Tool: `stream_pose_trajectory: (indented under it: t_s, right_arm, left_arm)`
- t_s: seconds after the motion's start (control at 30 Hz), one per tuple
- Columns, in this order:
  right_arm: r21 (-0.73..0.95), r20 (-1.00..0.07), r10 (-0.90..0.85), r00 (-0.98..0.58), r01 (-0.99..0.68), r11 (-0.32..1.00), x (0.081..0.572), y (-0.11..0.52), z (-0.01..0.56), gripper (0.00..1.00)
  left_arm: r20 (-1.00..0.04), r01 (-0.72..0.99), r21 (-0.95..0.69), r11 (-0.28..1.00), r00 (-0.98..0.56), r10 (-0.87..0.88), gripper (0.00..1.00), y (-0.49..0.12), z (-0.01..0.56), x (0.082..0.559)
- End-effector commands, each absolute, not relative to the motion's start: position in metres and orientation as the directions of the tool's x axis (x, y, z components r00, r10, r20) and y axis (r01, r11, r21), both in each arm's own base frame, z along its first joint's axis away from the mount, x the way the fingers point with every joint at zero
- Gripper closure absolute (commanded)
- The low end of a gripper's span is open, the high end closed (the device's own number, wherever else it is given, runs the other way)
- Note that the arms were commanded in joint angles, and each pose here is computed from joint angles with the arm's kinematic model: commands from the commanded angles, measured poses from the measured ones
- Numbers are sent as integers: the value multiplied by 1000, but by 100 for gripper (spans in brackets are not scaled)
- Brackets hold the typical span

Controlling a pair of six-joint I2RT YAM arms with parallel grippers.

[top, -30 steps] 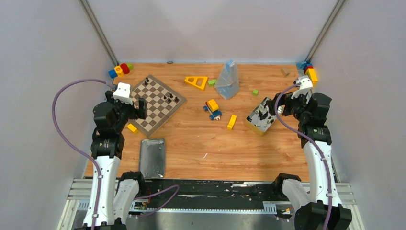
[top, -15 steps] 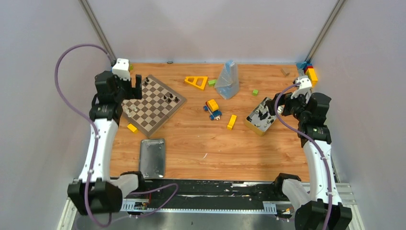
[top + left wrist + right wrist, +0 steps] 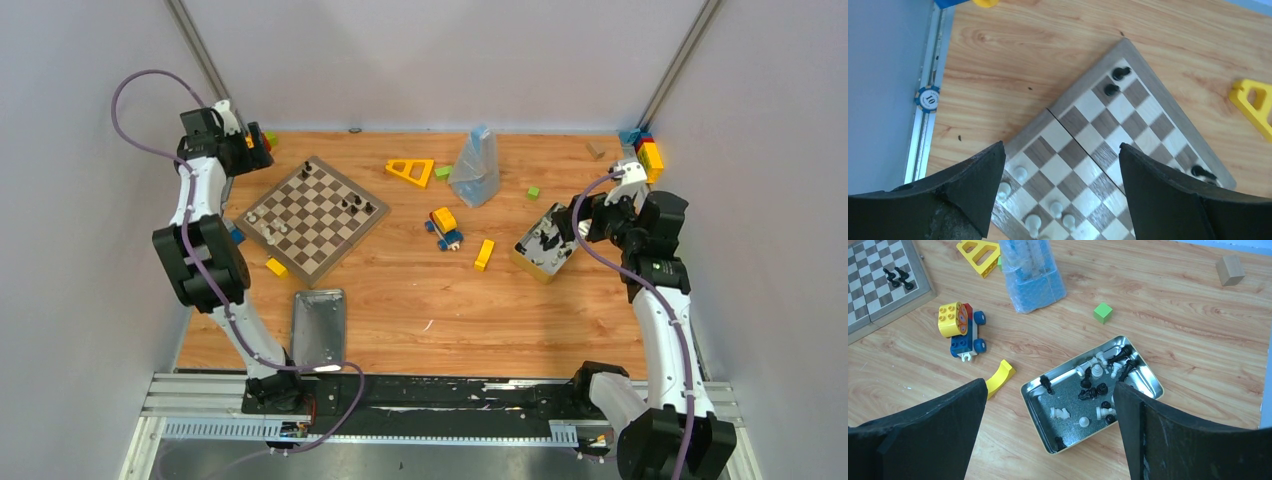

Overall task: Set up the chess pieces on the board
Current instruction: Move the chessboard to the center of the board.

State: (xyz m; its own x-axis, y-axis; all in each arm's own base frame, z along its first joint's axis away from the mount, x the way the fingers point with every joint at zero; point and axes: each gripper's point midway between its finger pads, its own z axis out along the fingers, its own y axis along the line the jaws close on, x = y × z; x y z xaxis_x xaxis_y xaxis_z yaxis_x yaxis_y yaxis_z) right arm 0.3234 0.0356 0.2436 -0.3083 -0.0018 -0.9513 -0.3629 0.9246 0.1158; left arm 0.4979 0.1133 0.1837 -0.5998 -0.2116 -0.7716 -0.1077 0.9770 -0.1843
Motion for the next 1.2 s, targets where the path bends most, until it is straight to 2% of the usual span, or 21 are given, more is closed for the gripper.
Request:
stream_pose_trajectory:
  t_s: [0.0, 0.27, 0.53, 0.87, 1.17]
  right_arm:
    - [98, -961, -13, -275, -387, 917, 328, 38, 253, 0]
    - [100, -958, -17, -287, -388, 916, 329, 38, 248, 0]
    - [105, -951, -22, -307, -391, 914, 331, 38, 241, 0]
    - [103, -947, -30, -321, -388, 916, 333, 36, 234, 0]
    - [106, -947, -29, -320, -397, 912, 331, 38, 233, 0]
  left_arm:
    - [-729, -203, -274, 940, -593, -341, 11, 131, 173, 519]
    - [-651, -386, -310, 869, -580, -490, 18, 159, 122, 557]
    - [-598, -452, -282, 846, -608, -523, 22, 171, 66, 577]
    - [-527, -379, -205, 903, -735, -428, 26, 137, 17, 571]
    - [-496, -263, -177, 949, -809, -316, 31, 99, 9, 548]
